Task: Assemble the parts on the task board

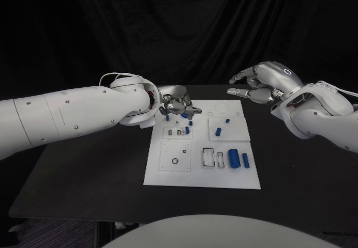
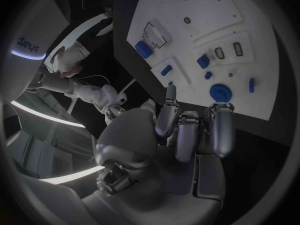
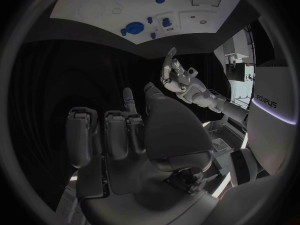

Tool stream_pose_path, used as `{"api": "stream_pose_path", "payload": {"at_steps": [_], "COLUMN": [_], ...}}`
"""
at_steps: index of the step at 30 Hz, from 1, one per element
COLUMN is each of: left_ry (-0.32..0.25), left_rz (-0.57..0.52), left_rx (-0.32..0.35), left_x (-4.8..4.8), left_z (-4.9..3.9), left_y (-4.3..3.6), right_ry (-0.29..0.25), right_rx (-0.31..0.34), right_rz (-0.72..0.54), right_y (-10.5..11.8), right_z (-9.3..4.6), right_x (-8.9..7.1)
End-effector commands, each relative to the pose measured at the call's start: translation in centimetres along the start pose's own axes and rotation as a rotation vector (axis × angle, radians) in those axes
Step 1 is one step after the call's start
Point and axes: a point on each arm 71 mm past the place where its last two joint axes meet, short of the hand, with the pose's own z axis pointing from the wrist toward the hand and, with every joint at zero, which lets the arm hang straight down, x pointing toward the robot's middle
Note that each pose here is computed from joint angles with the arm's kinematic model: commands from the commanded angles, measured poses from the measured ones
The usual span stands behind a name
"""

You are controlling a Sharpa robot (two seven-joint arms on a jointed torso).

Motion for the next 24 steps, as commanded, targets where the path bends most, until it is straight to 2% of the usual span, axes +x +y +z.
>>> {"api": "stream_pose_path", "payload": {"at_steps": [1,6,13,19,24], "left_ry": [0.075,0.118,0.142,0.154,0.141], "left_rz": [0.045,0.067,0.091,0.103,0.098], "left_rx": [-0.191,-0.287,-0.391,-0.415,-0.393], "left_x": [0.51,0.76,0.87,1.02,1.00], "left_z": [0.06,0.42,0.83,1.12,1.43], "left_y": [0.93,1.18,1.36,1.04,0.69], "right_ry": [0.011,0.013,0.018,0.023,0.030], "right_rx": [0.033,0.044,0.055,0.058,0.059], "right_rz": [0.002,0.001,0.001,0.001,0.001], "right_y": [-0.2,-0.4,-0.6,-0.6,-0.6], "right_z": [-0.1,-0.3,-0.5,-0.5,-0.4], "right_x": [0.1,0.0,-0.1,-0.1,0.0]}}
